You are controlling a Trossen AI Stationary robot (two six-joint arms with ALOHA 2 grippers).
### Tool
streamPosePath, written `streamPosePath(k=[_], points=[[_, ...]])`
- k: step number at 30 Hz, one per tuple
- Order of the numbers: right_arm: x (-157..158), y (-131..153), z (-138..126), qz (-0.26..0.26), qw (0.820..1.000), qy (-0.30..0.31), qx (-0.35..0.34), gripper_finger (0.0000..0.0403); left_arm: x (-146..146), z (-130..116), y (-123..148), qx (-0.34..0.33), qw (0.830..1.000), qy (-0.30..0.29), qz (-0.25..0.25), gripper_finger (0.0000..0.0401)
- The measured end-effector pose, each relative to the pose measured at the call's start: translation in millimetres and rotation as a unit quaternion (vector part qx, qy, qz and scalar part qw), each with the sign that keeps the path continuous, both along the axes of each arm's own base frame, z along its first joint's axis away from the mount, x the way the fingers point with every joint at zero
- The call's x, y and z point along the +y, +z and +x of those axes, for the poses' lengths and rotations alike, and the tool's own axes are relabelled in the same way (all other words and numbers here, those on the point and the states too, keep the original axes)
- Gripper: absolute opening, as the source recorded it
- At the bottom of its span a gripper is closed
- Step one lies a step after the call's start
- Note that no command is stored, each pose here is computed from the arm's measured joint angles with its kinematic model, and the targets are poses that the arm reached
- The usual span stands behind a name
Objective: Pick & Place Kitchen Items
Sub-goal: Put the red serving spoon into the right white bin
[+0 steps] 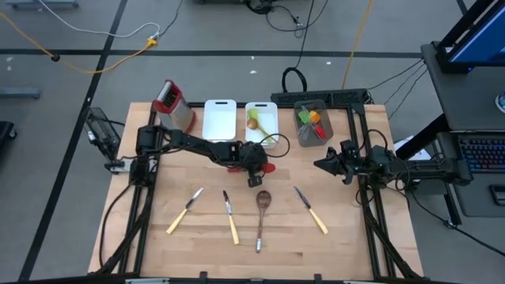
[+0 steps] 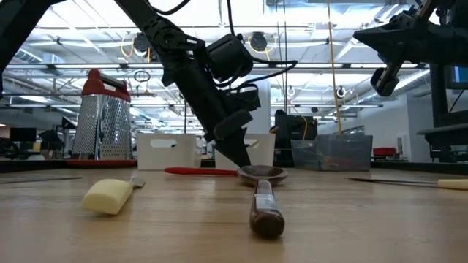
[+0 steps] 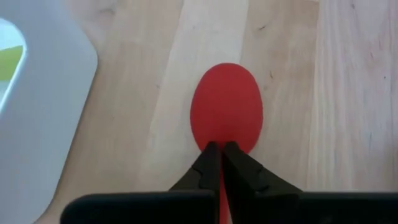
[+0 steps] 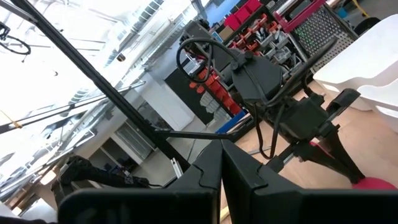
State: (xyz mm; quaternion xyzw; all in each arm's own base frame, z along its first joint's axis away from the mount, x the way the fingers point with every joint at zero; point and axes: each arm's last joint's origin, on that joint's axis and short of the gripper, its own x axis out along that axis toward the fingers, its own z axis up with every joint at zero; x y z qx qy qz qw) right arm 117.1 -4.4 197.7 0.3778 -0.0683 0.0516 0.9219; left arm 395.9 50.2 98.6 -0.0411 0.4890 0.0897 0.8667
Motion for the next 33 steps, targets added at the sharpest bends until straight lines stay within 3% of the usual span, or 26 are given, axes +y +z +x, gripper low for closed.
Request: streamPosePath(k=[11, 22, 26, 33], points=[[0, 0, 0, 0.0, 1.0, 0.0, 0.0, 0.0, -2, -4, 5, 0.009, 1.0, -0.003, 0.002, 0.0025], [0, -2, 0, -0.003, 1.0, 0.001, 0.008, 0.0, 1, -17, 63, -0.027, 0.998, 0.03, 0.058, 0.0139], [0, -2, 0, -0.009, 1.0, 0.0, 0.008, 0.0, -2, -35, 90, -0.005, 0.998, 0.045, 0.046, 0.017], [0, -3, 0, -0.013, 1.0, -0.001, 0.013, 0.0, -9, -60, 90, 0.094, 0.994, 0.046, -0.033, 0.0184]])
